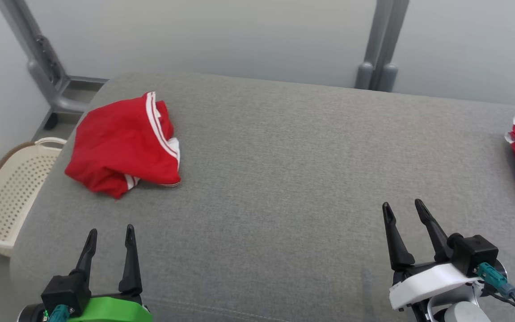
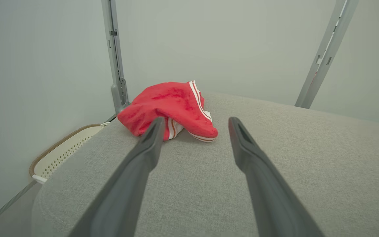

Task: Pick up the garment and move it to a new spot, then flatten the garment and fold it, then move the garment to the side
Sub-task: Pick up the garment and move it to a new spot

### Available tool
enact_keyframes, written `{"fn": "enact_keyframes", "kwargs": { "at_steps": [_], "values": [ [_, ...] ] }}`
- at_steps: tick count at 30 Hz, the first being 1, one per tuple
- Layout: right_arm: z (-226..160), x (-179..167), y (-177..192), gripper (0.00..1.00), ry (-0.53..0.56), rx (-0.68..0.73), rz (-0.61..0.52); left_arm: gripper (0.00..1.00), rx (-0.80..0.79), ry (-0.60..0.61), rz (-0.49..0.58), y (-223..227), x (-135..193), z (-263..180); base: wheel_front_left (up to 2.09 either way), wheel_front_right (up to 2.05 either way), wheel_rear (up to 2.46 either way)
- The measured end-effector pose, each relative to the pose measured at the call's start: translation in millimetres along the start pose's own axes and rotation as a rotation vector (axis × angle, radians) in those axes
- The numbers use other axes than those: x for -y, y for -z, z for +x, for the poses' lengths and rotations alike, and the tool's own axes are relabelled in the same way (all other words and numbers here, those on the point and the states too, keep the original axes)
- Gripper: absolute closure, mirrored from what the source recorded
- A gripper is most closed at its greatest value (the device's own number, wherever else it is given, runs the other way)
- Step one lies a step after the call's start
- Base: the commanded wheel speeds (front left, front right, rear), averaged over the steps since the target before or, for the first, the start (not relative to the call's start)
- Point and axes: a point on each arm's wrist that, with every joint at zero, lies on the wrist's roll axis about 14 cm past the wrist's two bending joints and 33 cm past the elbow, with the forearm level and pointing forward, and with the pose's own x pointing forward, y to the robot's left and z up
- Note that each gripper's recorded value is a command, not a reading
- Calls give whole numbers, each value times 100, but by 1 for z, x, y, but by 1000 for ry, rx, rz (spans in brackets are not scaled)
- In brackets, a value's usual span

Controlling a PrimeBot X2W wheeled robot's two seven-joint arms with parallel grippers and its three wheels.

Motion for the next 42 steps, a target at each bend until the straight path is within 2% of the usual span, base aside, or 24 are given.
{"fn": "enact_keyframes", "kwargs": {
  "at_steps": [7, 11, 15, 19, 32, 38, 42],
  "values": [
    [20, -41, 13, 0, -128, -33, 18, 0, 17, -137, 15, -10, -43, -32, 0, 0, 0],
    [32, -79, 17, 0, -242, -41, 31, 0, 37, -253, 18, -16, -72, -56, 0, 0, 0],
    [44, -108, 21, 0, -327, -48, 42, 0, 57, -338, 22, -22, -90, -73, 0, 0, 0],
    [52, -123, 28, 0, -371, -64, 55, 0, 49, -383, 30, -22, -98, -82, 0, 0, 0],
    [58, -123, 33, 0, -372, -74, 60, 0, 50, -408, 31, -22, -100, -86, 0, 0, 0],
    [58, -114, 30, 0, -345, -65, 56, 0, 46, -353, 37, -25, -92, -74, 0, 0, 0],
    [59, -95, 30, 0, -296, -58, 40, 0, 87, -253, 94, -56, -85, -36, 0, 0, 0]
  ]
}}
